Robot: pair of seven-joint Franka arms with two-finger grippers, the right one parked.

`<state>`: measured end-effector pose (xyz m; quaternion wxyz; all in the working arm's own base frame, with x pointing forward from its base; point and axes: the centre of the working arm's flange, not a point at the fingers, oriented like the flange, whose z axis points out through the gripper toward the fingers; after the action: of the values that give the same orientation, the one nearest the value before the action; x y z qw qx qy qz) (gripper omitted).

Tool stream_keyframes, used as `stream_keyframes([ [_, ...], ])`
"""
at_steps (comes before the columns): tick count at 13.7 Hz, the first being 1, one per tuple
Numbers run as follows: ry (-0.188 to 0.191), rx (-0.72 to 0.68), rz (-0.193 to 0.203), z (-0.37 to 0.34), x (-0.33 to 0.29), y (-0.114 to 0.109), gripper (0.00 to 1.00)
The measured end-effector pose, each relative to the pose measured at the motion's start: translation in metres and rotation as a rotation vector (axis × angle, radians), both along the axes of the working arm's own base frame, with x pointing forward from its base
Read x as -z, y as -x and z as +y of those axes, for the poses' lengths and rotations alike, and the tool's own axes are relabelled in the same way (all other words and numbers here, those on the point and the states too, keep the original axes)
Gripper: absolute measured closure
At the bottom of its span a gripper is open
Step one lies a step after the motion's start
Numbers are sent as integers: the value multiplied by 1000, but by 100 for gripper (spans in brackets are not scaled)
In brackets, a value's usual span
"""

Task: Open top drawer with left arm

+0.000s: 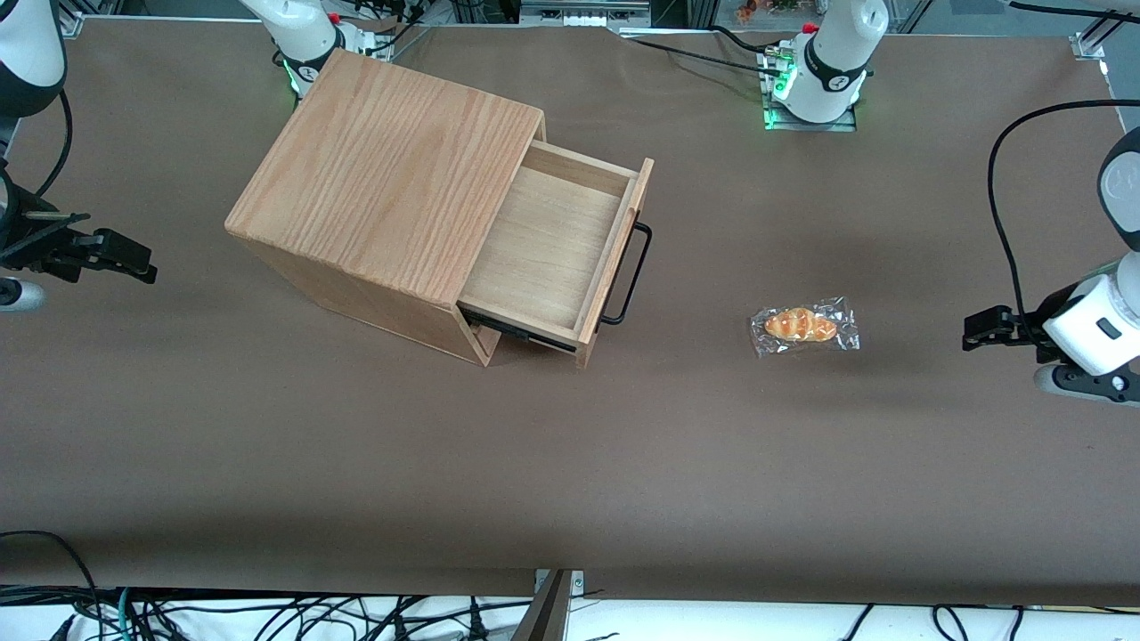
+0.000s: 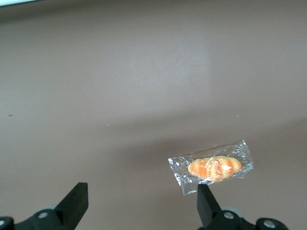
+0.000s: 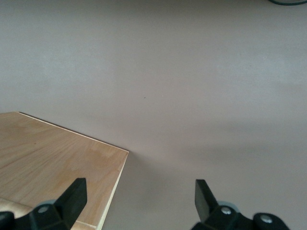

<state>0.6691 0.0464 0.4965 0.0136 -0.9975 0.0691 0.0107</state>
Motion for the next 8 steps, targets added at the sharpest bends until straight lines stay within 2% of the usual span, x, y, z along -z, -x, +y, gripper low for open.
stream_keyframes([
  [4,29,-43,-6,4,-1,0,0],
  [8,31,-73,-15,0,-7,1,0],
])
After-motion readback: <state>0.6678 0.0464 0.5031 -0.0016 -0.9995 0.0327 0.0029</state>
